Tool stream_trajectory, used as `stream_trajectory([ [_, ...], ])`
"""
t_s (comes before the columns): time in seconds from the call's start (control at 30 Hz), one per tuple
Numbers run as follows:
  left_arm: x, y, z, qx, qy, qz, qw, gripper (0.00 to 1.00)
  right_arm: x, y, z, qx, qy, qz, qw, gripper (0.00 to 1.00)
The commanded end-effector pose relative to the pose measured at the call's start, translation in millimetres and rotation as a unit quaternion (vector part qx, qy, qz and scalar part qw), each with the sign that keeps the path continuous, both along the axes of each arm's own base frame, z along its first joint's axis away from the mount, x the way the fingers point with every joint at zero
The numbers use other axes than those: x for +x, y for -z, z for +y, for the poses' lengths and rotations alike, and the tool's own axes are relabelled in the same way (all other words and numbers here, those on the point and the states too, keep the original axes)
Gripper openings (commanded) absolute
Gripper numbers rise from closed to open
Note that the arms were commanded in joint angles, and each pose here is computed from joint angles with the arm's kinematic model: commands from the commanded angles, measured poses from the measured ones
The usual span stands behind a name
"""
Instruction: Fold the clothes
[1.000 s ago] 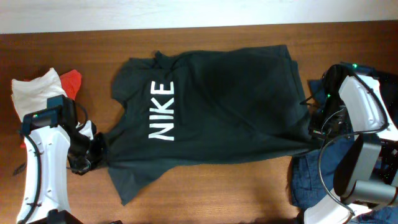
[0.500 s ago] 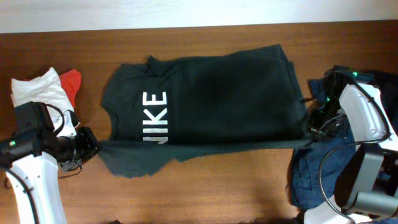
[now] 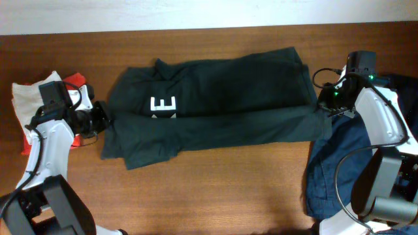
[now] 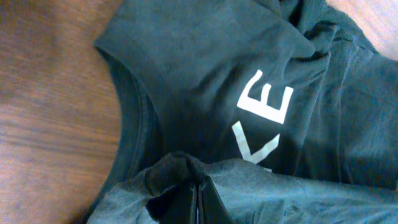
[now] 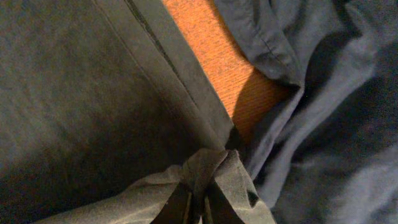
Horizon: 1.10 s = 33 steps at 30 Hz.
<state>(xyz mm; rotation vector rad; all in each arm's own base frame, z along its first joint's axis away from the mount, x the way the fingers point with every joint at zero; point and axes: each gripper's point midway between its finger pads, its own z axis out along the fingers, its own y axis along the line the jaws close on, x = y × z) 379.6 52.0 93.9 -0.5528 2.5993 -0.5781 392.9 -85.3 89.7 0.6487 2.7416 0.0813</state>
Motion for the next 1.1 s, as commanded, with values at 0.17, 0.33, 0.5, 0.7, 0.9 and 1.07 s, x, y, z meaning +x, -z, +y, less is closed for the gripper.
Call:
stream_trajectory([
  [0.17,19,6,9,0.063,-0.003,-0.017,0.998,0.00,18,16,4,0.022,-0.007,-0.013,1.000,0.10],
  [0.33,21,6,15,0.079,-0.011,-0.019,0.997,0.11,31,12,5,0.026,-0.012,-0.040,0.999,0.43],
  [0.5,39,-43,6,0.068,0.010,-0.074,0.995,0.66,-6,31,12,0.031,-0.036,0.034,0.998,0.28],
  [0.7,-9,-21,-114,0.088,0.196,0.010,0.977,0.61,-50,82,23,0.047,-0.037,0.088,0.994,0.23],
  [0.9,-85,48,-158,0.153,0.300,0.160,0.928,0.61,-50,82,23,0.047,-0.037,0.088,0.994,0.23],
  [1.07,-93,74,-145,0.212,0.303,0.178,0.912,0.53,-50,82,23,0.047,-0.037,0.089,0.994,0.23],
])
